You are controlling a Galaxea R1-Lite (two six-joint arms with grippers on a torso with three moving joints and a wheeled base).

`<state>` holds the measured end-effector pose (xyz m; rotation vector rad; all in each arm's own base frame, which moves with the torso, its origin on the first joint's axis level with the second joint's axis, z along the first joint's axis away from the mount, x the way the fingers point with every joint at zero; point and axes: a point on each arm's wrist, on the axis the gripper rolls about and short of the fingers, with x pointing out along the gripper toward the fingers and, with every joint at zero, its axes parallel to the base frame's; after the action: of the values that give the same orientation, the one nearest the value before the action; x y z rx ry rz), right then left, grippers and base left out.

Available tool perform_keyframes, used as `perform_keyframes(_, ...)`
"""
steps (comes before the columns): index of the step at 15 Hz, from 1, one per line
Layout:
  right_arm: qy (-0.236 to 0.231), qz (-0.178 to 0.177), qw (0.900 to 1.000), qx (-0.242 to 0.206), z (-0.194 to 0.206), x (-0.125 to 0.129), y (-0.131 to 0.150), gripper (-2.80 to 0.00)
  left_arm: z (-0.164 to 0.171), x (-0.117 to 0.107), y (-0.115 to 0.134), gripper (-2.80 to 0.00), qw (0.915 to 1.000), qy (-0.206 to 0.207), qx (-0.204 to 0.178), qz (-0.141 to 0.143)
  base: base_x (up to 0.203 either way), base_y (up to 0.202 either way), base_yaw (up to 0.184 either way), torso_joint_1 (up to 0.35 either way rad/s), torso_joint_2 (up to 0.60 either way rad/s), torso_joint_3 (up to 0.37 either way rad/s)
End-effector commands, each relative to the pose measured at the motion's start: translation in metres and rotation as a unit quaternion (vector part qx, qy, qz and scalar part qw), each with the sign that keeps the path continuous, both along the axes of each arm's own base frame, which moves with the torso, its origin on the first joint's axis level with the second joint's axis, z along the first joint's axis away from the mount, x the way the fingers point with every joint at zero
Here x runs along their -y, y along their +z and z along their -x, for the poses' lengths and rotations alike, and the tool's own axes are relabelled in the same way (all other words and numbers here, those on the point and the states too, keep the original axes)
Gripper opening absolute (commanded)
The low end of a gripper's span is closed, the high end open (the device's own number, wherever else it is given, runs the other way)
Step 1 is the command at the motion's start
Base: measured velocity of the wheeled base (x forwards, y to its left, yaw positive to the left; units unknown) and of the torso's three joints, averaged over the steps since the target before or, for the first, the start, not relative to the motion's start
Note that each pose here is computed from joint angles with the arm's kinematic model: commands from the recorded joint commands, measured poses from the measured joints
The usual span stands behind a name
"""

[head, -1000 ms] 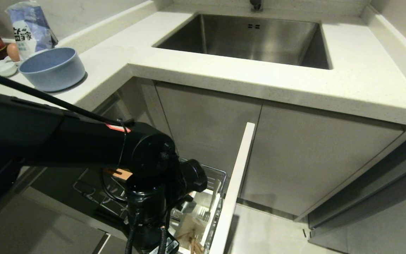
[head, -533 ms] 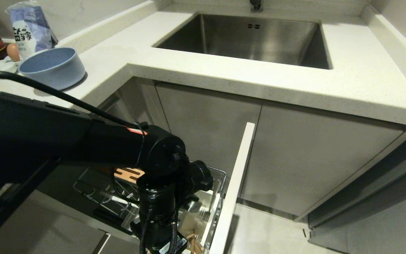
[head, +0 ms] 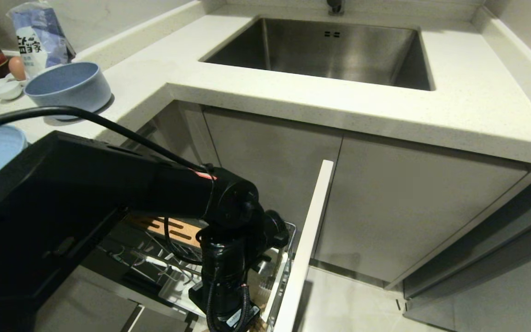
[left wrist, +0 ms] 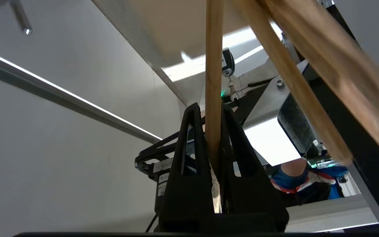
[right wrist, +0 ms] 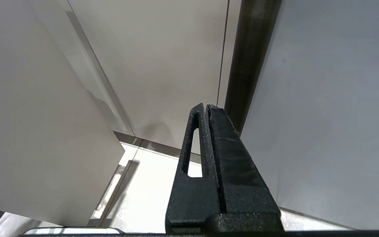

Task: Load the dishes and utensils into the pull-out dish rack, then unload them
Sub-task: Pick up the chopsticks and place it in the cupboard

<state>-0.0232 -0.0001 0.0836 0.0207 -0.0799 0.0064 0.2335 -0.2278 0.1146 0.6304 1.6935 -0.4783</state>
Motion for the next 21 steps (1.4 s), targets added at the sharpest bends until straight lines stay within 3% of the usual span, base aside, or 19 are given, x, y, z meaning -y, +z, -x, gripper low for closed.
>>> perform_keyframes(1,0.000,0.000,1.000,-0.012,-0.002,0.000,-0.007,-2.80,-0.004,0.003,-0.009,-2.80,0.9999,0.001,-0.010,-0.011,0.000,0.000,0.000,0.000,0.00,0.000)
perform_keyframes(10,0.000,0.000,1.000,-0.012,-0.002,0.000,-0.007,-2.80,-0.008,0.003,-0.012,-2.80,0.9998,0.005,-0.012,-0.014,0.000,0.000,0.000,0.000,0.00,0.000)
perform_keyframes(11,0.000,0.000,1.000,-0.012,-0.002,0.000,-0.007,-2.80,-0.008,0.003,-0.011,0.00,0.9998,0.005,-0.013,-0.014,0.000,0.000,0.000,0.000,0.00,0.000)
perform_keyframes(17,0.000,0.000,1.000,-0.012,-0.002,0.000,-0.007,-2.80,-0.006,-0.001,0.003,0.00,0.9999,0.010,0.004,0.000,0.000,0.000,0.000,0.000,0.00,0.000)
perform_keyframes(21,0.000,0.000,1.000,-0.012,-0.002,0.000,-0.007,-2.80,0.004,-0.011,0.030,0.00,0.9995,0.011,0.025,0.017,0.000,0.000,0.000,0.000,0.00,0.000)
